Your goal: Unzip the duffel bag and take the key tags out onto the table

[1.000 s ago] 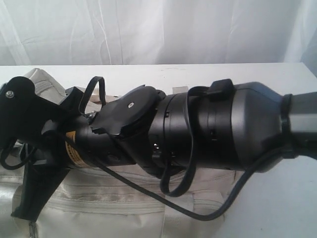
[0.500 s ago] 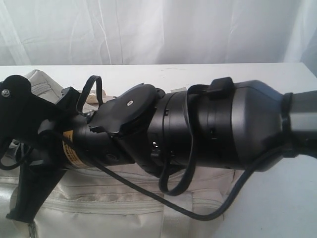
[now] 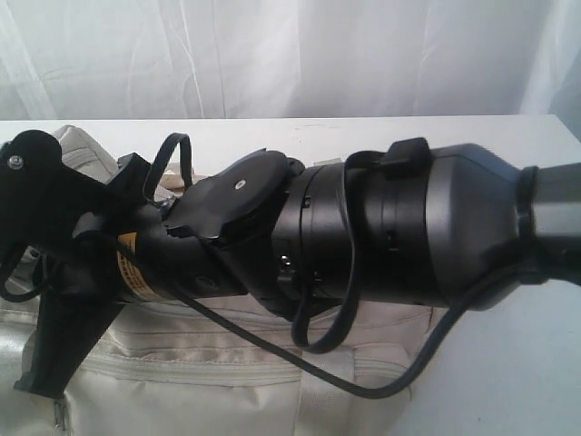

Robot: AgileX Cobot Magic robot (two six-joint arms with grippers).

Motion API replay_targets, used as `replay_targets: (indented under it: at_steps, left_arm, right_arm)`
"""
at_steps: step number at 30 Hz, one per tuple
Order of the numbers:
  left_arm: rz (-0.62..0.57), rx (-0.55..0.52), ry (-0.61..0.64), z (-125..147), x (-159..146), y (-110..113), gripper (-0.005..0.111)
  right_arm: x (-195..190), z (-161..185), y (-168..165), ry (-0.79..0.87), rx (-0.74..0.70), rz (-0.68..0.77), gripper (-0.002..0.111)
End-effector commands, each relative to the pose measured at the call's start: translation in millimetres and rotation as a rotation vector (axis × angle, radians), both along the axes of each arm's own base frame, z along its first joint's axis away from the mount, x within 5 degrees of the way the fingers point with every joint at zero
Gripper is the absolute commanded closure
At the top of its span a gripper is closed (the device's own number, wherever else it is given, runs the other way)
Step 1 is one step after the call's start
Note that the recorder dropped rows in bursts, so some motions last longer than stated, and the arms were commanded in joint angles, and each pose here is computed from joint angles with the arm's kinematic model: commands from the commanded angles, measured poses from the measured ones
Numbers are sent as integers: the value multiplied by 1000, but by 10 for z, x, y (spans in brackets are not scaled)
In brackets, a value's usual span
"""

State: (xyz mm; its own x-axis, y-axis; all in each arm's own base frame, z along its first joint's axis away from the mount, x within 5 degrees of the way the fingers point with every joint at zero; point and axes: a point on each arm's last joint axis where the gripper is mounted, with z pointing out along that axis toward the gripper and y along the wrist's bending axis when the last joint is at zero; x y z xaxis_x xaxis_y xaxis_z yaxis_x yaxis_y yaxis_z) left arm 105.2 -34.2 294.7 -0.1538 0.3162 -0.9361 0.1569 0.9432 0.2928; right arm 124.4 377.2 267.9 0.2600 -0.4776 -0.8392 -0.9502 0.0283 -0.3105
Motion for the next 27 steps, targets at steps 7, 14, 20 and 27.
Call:
replay_targets:
  at_steps: [7, 14, 20, 27]
  left_arm:
    - [160, 45, -121, 103, 81, 53, 107]
    - [-47, -103, -99, 138, -103, 113, 107]
    - [-130, -33, -46, 84, -145, 83, 107]
    - [-206, -48, -64, 104, -162, 15, 107]
  right_arm:
    - [52, 24, -31, -21, 5, -56, 106]
    - [-21, 471, -203, 156, 160, -131, 46]
    - [65, 611, -152, 76, 201, -175, 62]
    - [121, 476, 56, 159, 172, -90, 62]
